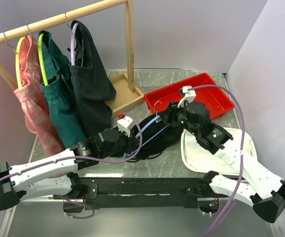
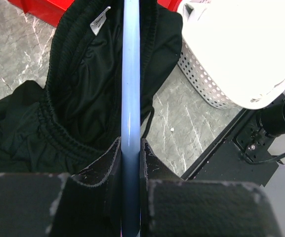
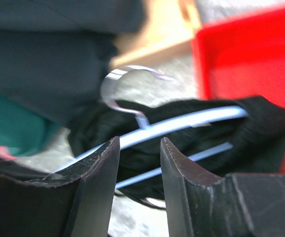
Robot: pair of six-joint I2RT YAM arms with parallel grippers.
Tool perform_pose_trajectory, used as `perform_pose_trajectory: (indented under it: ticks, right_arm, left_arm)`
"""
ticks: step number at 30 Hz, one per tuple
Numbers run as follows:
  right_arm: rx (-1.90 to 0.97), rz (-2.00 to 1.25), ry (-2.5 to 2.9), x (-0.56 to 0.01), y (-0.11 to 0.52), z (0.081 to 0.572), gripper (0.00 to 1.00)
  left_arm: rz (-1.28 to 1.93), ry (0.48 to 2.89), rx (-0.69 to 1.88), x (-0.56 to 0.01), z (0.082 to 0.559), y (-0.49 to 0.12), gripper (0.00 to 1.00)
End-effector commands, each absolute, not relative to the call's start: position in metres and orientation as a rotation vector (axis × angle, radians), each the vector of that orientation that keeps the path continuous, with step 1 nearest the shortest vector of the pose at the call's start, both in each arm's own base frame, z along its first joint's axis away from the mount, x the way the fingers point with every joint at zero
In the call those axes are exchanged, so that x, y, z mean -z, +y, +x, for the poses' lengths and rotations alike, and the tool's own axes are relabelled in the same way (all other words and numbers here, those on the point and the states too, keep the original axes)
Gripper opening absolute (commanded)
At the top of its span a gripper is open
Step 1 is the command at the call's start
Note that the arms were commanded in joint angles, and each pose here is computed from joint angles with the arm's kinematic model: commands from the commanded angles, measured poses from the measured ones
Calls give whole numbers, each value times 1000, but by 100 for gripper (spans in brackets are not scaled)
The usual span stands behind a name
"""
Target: Place the shorts on the hanger
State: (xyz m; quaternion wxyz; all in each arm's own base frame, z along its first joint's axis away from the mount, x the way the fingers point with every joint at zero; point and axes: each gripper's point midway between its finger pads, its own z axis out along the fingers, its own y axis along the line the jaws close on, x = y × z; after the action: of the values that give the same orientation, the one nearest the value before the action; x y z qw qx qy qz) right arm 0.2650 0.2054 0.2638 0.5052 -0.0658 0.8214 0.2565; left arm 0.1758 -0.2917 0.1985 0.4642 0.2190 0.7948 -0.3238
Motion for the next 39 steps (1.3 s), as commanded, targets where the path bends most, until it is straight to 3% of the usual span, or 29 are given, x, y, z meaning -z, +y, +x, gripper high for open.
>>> perform_pose_trajectory:
  ticks: [1, 23, 27, 28, 29, 31, 32, 33, 34, 35, 37, 38, 39]
  right_arm:
    - [-698, -203, 1846, -286, 226, 269, 47]
    - [-587, -202, 1786, -255, 232, 304, 47]
    - [-586, -206, 1797, -249, 233, 303, 42]
    - [-581, -205, 1799, -247, 232, 303, 39]
    - [-581, -202, 1798, -247, 231, 303, 30]
    - [-574, -200, 1800, -243, 229, 303, 18]
    - [-577, -200, 1796, -244, 229, 302, 6]
    - [-576, -199, 1794, -244, 228, 301, 1]
    - [-573, -199, 1797, -242, 227, 301, 0]
    - [-571, -197, 1792, -243, 226, 301, 0]
    - [-567, -190, 1784, -241, 224, 300, 0]
    - [-565, -182, 1775, -243, 222, 299, 0]
    - [-566, -179, 1771, -243, 221, 299, 0]
  left_arm:
    - [500, 1895, 831, -224, 185, -304, 1]
    - [562, 1927, 853, -235, 180, -315, 1]
    - [558, 1926, 857, -240, 181, -316, 1]
    - [555, 1923, 859, -241, 181, -317, 2]
    - [552, 1928, 861, -240, 181, -317, 2]
    - [533, 1927, 859, -244, 182, -317, 7]
    - [529, 1948, 850, -240, 182, -316, 10]
    - [519, 1946, 850, -245, 183, -316, 21]
    - [504, 1954, 836, -245, 185, -314, 29]
    - [490, 1975, 822, -242, 186, -312, 45]
    - [442, 1983, 793, -249, 190, -307, 55]
    - [410, 1995, 794, -251, 191, -305, 67]
    - [399, 2015, 777, -252, 190, -301, 69]
